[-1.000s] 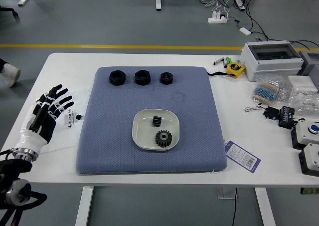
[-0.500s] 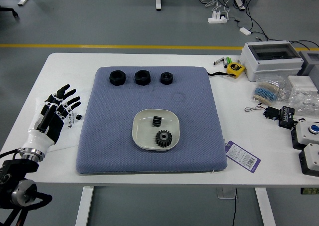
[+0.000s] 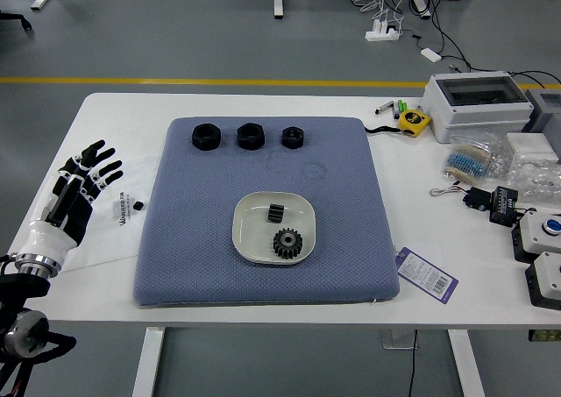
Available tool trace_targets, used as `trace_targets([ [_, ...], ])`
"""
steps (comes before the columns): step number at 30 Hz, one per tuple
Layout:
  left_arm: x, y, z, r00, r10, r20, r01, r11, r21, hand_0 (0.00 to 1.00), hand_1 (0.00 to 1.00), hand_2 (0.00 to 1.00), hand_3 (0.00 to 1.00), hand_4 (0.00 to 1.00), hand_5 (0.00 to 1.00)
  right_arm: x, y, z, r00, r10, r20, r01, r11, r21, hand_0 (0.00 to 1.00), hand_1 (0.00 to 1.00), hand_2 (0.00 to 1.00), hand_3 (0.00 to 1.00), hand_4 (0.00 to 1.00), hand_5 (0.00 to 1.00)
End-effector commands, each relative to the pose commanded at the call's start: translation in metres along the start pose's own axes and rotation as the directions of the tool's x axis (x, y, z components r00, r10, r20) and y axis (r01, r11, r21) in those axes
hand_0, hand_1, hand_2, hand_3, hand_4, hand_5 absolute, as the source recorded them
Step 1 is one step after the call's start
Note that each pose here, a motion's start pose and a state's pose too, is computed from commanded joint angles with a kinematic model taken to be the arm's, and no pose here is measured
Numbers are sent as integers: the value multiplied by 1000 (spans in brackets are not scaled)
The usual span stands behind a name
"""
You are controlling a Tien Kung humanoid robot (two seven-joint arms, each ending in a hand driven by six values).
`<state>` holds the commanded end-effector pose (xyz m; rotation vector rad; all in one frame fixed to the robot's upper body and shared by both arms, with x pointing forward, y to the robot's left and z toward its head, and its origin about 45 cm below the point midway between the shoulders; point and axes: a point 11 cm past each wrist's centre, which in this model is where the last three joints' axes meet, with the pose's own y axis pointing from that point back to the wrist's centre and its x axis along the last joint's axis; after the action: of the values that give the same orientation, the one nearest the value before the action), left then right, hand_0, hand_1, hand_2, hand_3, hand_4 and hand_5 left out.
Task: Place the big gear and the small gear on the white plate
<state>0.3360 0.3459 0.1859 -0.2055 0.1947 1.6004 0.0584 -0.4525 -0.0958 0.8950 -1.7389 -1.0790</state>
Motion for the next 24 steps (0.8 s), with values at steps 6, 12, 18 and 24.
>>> trace_targets([
  [6,7,2,11,999,39,-9,-39,997,-68,756,740,800,792,994,593,1,0,-10,1000,-1,4,1,1000,21,669,675,764,667,943,762],
  [12,-2,-3,16,1000,-7,-19,5,995,-98,769,749,828,798,994,598,1,0,-15,1000,-2,6,2,999,33,668,673,764,668,943,760],
  [18,-4,-3,15,999,-23,-33,20,995,-99,933,872,917,830,998,757,0,0,-16,1000,-4,3,4,999,33,669,673,764,666,942,759],
  [24,-2,-1,14,997,-14,-79,5,994,-113,998,998,998,921,998,860,-1,1,-16,1000,-6,0,6,999,31,669,673,763,667,939,758],
])
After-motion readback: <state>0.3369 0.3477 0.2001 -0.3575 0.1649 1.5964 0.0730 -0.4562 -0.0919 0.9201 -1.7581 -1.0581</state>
